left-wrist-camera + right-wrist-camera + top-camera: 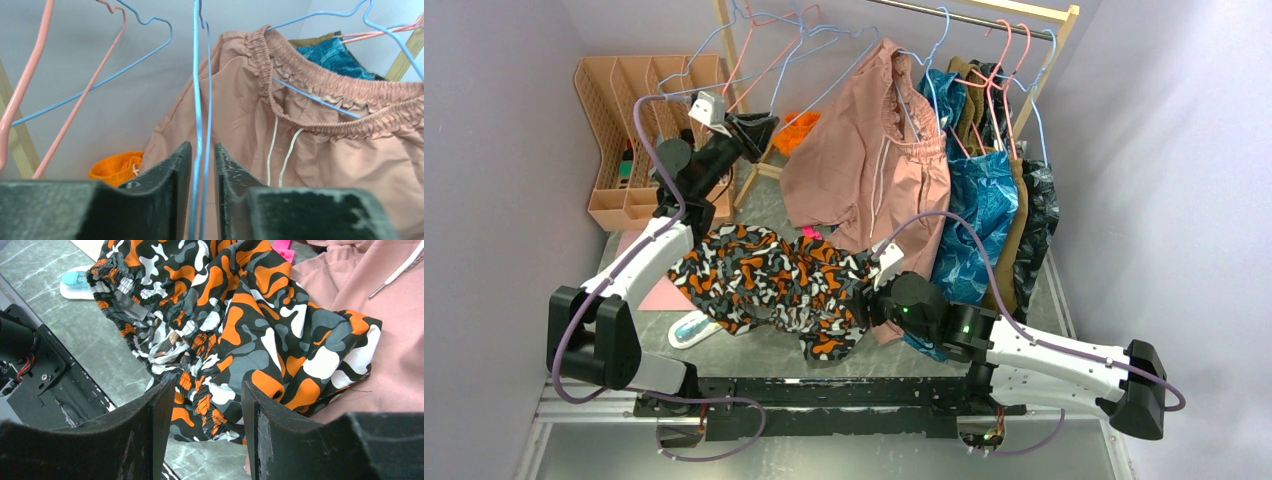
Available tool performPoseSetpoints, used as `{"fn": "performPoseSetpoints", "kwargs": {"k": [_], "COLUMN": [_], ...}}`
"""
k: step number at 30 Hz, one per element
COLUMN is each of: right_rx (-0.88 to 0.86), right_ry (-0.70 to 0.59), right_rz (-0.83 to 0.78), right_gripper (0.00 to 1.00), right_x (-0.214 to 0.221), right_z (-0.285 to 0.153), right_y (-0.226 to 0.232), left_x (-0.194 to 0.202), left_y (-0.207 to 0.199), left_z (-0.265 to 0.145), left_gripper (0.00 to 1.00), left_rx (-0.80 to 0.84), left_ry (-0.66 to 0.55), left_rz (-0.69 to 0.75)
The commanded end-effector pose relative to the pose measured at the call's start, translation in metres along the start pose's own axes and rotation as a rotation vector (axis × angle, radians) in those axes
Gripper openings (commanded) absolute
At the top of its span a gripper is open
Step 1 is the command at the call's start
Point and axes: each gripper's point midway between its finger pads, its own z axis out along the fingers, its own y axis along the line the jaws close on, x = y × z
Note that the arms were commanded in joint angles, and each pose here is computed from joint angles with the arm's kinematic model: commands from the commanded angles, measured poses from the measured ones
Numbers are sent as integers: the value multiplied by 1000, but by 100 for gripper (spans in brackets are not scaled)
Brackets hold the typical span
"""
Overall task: Place the shorts on the hanger
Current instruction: Pick up the hanger from the clothesline.
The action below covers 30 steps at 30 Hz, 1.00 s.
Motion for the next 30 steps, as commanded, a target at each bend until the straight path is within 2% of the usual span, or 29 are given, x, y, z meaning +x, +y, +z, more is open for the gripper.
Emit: {"fn": "performPoseSetpoints", "kwargs": {"k": [1,3,5,10,22,30], "right_rx": [13,11,9,2,-3,-12], "right_ry": [-11,-11,-13,-17,-20,-29], "right_rz": [1,1,-1,-4,8,12], "right_gripper": [55,55,55,55,55,55], "right_x": [-1,-2,-4,-7,-3,-4], "right_z": [-2,-2,-3,-3,-5,-6], "right_y": [-2,-2,-1,0,0,1], "left_x": [-6,-4,-4,-18,-40,-57], "left_y": [-7,-8,-9,-17,-10,-25], "left_z": [1,-1,-3,1,33,57], "left_gripper": [37,49,57,66,69,69], "left_rx": [31,34,44,84,80,129], "left_ry": [0,24,41,51,42,-12], "left_rz": [45,67,89,135,111,63]}}
